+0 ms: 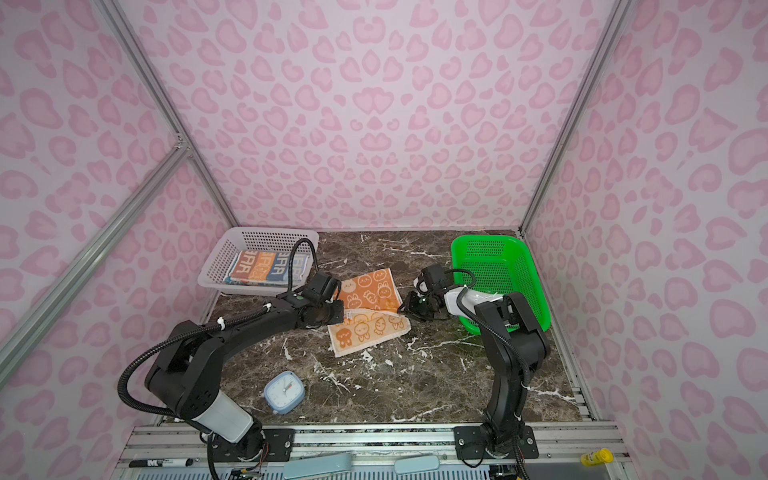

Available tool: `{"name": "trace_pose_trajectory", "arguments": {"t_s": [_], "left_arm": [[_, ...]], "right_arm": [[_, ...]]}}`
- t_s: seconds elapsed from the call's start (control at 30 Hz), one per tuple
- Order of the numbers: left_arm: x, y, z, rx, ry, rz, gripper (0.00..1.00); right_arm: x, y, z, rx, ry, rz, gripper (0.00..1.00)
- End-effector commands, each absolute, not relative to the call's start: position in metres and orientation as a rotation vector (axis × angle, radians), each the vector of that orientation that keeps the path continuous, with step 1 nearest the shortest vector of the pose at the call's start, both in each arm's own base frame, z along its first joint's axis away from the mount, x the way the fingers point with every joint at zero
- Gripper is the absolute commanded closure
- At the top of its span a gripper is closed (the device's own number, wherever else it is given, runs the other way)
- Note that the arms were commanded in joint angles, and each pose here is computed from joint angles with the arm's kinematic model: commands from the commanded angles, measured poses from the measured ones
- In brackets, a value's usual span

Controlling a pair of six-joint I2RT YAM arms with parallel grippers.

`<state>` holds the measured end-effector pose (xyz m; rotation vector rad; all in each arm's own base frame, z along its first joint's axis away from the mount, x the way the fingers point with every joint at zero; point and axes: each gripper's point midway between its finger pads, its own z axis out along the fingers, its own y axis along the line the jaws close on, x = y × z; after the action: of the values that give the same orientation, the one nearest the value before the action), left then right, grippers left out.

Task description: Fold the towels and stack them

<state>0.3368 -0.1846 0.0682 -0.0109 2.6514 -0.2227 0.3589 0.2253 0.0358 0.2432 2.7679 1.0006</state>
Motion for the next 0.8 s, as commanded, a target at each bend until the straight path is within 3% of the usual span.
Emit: {"name": "trace_pose_trajectory", "arguments": {"t_s": [0.0,0.1,0.2,0.4,0.77], "left_arm": [[0.339,-0.183,0.073,-0.020,2.628,-0.220,0.97],[0.339,-0.184,0.072,-0.020,2.626,-0.222,0.97],[0.338,-0.184,0.074,-0.019,2.624,-0.224,0.97],[0.339,-0.183,0.078,-0.017,2.611,-0.221,0.97],[0.333,-0.183,0.107,0.061,2.543,-0.237,0.97]], "right_arm": [[0.359,0.228,0.033,0.245,2.761,1.015,0.69],[0.361,0.227,0.032,0.254,2.758,1.008,0.73],[0.362,0.228,0.032,0.255,2.754,1.011,0.85],[0.362,0.228,0.040,0.246,2.742,1.015,1.00],[0.357,0.219,0.084,0.154,2.704,0.947,1.00]]}}
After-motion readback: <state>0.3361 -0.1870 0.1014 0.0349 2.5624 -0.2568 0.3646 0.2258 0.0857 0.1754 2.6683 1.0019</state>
